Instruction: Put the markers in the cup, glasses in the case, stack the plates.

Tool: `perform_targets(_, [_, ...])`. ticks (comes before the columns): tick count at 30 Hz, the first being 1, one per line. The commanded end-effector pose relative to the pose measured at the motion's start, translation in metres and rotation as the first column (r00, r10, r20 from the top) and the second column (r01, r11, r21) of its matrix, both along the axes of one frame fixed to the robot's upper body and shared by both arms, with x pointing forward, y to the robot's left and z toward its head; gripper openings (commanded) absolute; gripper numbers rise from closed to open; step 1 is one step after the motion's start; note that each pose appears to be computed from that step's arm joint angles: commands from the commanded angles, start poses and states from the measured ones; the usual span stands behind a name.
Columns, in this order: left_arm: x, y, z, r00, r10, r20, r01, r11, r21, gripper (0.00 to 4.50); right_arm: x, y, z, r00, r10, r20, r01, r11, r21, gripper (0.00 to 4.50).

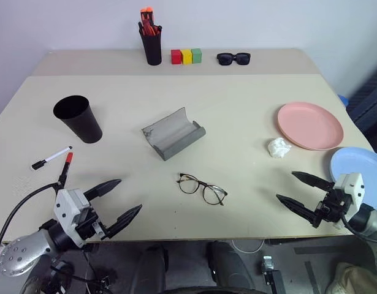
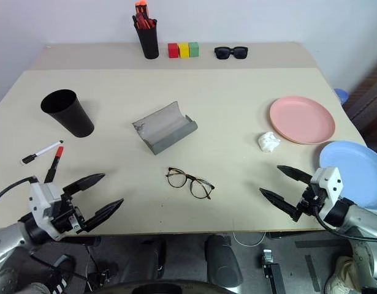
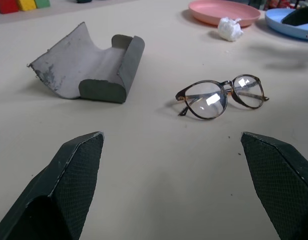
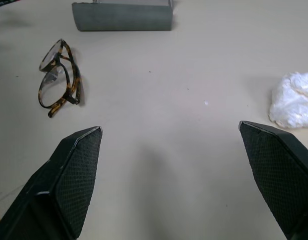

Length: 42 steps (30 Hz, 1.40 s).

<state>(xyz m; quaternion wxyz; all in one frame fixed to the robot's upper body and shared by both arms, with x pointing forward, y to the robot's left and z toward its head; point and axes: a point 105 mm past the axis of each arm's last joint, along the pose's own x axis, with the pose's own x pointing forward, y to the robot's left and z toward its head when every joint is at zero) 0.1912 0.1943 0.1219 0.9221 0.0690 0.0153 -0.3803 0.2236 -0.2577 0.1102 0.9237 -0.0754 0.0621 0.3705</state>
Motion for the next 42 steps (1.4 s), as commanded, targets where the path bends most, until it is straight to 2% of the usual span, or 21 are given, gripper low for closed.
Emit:
perform_targets(1, [-0.002, -0.001, 0.003, 0.999, -0.015, 0.037, 0.016, 1.000, -0.006, 4.50, 0.002, 0.000, 0.013, 0.998, -0.021, 0.056, 0.021, 1.000, 0.006, 4.46])
perform_targets(17, [0.005, 0.014, -0.027, 0.999, 0.031, 0.020, -0.031, 1.000, 0.004, 4.50, 0.011, 0.013, 0.019, 0.997, 0.001, 0.073, -0.001, 1.000, 0.007, 4.46])
perform_targets(22, [0.001, 0.012, -0.033, 1.000, 0.019, 0.002, -0.019, 1.000, 0.004, 4.50, 0.014, 0.015, 0.019, 0.998, 0.015, 0.067, -0.015, 1.000, 0.010, 4.46])
perform_targets(32, [-0.003, 0.016, -0.034, 0.999, 0.041, 0.003, -0.041, 0.999, 0.012, 4.50, 0.015, 0.016, 0.004, 0.998, 0.024, 0.051, -0.024, 1.000, 0.011, 4.46])
perform_targets(40, [-0.005, 0.018, -0.020, 0.998, 0.064, 0.030, -0.064, 0.998, 0.013, 4.50, 0.020, 0.022, 0.003, 0.996, 0.064, 0.064, -0.065, 0.998, 0.015, 4.46])
perform_targets(42, [0.002, 0.019, -0.013, 0.994, 0.091, 0.055, -0.091, 0.996, -0.001, 4.50, 0.026, 0.025, 0.006, 0.993, 0.075, 0.085, -0.077, 0.997, 0.012, 4.46])
